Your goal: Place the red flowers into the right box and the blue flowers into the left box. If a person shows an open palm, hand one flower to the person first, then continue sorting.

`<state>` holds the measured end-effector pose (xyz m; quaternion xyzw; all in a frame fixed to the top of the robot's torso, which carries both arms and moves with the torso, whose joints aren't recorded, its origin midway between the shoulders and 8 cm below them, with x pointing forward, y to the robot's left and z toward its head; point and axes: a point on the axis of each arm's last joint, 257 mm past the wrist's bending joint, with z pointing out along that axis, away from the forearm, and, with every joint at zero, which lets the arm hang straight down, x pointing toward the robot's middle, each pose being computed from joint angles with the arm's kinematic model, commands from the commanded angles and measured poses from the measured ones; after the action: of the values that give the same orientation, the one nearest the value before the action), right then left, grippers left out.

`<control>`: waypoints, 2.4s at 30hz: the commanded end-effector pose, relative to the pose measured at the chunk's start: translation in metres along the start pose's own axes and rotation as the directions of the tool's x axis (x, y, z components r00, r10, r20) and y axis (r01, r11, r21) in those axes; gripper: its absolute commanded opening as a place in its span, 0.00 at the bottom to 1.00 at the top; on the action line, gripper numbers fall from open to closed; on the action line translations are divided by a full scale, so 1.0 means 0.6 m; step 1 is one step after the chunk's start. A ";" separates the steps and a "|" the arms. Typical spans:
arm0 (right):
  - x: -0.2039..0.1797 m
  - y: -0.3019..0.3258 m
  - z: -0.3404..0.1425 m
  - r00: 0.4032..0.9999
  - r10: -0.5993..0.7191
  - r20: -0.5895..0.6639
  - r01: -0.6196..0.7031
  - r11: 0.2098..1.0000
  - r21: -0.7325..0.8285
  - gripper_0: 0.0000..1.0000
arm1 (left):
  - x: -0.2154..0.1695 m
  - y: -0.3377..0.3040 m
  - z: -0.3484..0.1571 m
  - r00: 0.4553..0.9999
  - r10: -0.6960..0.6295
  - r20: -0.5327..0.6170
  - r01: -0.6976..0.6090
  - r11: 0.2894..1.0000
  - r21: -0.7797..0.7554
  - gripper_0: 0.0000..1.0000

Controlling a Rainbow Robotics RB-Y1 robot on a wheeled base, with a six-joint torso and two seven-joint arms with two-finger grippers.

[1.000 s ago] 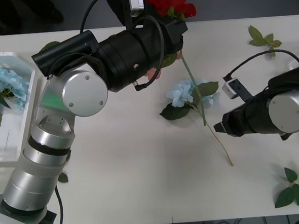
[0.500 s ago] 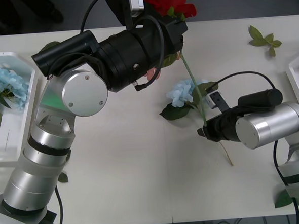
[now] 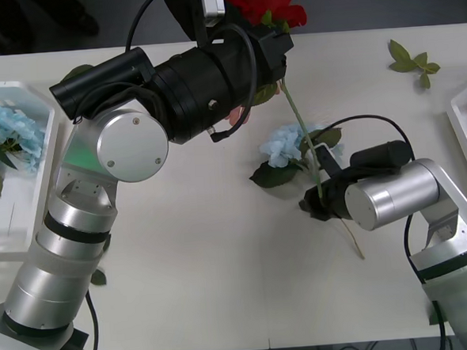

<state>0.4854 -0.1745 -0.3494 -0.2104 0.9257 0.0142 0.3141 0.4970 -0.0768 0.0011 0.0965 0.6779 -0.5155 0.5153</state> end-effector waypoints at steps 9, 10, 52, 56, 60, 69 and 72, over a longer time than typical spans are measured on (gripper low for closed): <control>-0.037 0.011 -0.009 0.999 -0.021 0.045 0.022 1.000 -0.001 0.00 | -0.016 -0.043 0.007 0.999 0.051 0.017 -0.052 0.997 0.051 0.00; -0.037 0.010 -0.009 0.999 -0.025 0.043 0.025 1.000 -0.001 0.00 | -0.014 -0.044 0.008 0.999 0.048 0.014 -0.049 0.997 0.052 0.00; -0.487 -0.093 -0.466 0.336 -0.070 0.939 0.059 0.997 0.054 0.00 | -0.019 -0.044 0.006 0.999 0.048 0.019 -0.049 0.997 0.053 0.00; -0.506 -0.097 -0.495 0.285 -0.082 0.955 0.044 0.996 0.072 0.00 | -0.019 -0.043 0.006 0.999 0.049 0.019 -0.050 0.997 0.052 0.00; -0.511 -0.096 -0.507 0.257 -0.055 0.965 0.035 0.998 0.047 0.00 | -0.019 -0.044 0.006 0.999 0.048 0.019 -0.049 0.997 0.053 0.00; -0.512 -0.091 -0.514 0.241 -0.056 0.969 0.044 0.998 0.046 0.00 | -0.019 -0.043 0.007 0.999 0.047 0.020 -0.048 0.997 0.053 0.00; -0.510 -0.090 -0.512 0.244 -0.064 0.968 0.049 0.997 0.054 0.06 | -0.019 -0.044 0.006 0.999 0.048 0.019 -0.049 0.997 0.053 0.00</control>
<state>0.5602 -0.1673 0.0604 -0.1702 0.5561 0.1337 0.8025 0.4961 -0.0775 0.0016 0.0959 0.6772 -0.5187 0.5130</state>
